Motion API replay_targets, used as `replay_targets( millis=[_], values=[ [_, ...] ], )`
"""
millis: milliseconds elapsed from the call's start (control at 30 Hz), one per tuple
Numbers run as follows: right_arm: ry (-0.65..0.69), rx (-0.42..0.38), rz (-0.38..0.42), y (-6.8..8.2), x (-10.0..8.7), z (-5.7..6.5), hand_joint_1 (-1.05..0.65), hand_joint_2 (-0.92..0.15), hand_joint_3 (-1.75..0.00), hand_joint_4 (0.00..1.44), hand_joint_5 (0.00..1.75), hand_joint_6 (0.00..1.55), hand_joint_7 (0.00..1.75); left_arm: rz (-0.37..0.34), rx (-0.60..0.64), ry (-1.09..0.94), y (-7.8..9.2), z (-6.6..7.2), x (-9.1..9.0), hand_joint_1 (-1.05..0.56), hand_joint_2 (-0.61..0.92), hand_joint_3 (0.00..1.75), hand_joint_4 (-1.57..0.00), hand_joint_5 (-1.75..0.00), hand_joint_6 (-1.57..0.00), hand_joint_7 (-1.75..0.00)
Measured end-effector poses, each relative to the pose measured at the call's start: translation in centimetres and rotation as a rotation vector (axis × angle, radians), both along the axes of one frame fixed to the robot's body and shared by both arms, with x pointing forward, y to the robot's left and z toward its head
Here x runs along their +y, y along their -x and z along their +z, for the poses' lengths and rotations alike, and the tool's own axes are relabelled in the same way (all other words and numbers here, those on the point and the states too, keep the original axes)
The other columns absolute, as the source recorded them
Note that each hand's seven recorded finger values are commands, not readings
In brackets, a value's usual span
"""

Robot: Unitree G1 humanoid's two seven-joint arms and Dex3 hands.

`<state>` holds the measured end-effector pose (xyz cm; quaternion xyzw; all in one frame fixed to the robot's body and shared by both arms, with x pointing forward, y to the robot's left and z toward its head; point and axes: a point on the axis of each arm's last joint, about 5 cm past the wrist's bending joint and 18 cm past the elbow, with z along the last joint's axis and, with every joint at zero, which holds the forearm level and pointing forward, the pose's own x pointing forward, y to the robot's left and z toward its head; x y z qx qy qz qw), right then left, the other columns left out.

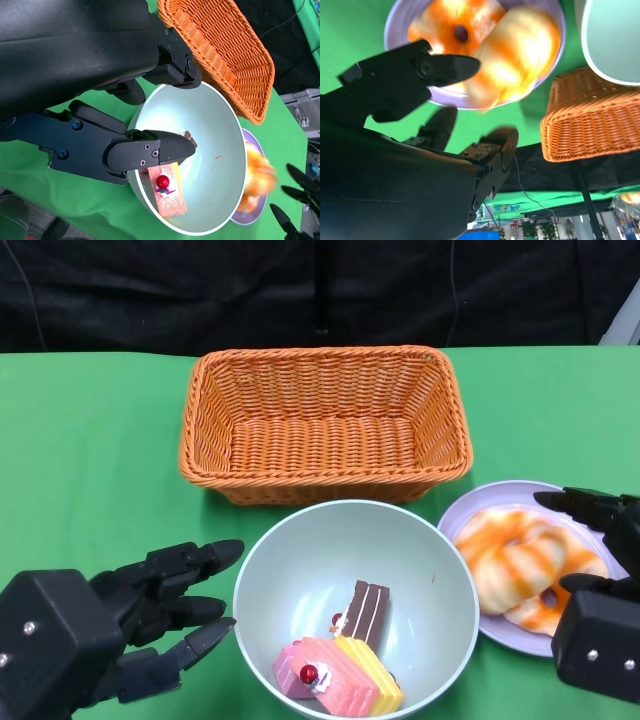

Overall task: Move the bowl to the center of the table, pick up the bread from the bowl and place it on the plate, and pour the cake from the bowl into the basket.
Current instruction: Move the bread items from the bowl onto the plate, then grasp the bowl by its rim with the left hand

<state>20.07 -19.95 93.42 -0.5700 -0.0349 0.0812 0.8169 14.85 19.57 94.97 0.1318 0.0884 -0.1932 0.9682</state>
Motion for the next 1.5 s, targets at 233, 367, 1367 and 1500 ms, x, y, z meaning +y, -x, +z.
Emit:
replay_targets(
  millis=[233, 367, 1367, 1500],
  values=[
    [0.171, -0.046, 0.029, 1.1, 0.3, 1.2, -0.74, -0.92, -0.18, 0.94, 1.00, 0.28, 0.06, 0.003, -0.012, -0.005, 0.0, 0.1, 0.2, -0.57, 0.92, 0.48, -0.26, -0.60, -0.40, 0.00],
    [0.198, -0.087, 0.053, 1.5, 0.5, 1.6, -0.74, -0.92, -0.18, 0.99, 1.07, 0.30, 0.07, 0.002, -0.033, -0.015, 0.0, 0.3, 0.3, -0.57, 0.92, 0.48, -0.26, -0.60, -0.40, 0.00],
    [-0.282, -0.197, 0.012, 7.3, 2.2, 3.8, -0.54, -0.92, -0.21, 0.54, 0.87, 0.26, 0.08, -0.518, -1.134, -0.725, -2.5, 0.7, 2.6, -0.49, 0.80, 0.00, -0.30, -0.65, -0.55, -0.05],
    [-0.295, -0.189, 0.011, 7.8, 2.2, 3.9, -0.54, -0.92, -0.22, 0.53, 0.90, 0.26, 0.08, -0.574, -1.216, -0.770, -3.0, 0.3, 2.4, -0.47, 0.79, 0.00, -0.31, -0.60, -0.56, -0.03]
  ],
)
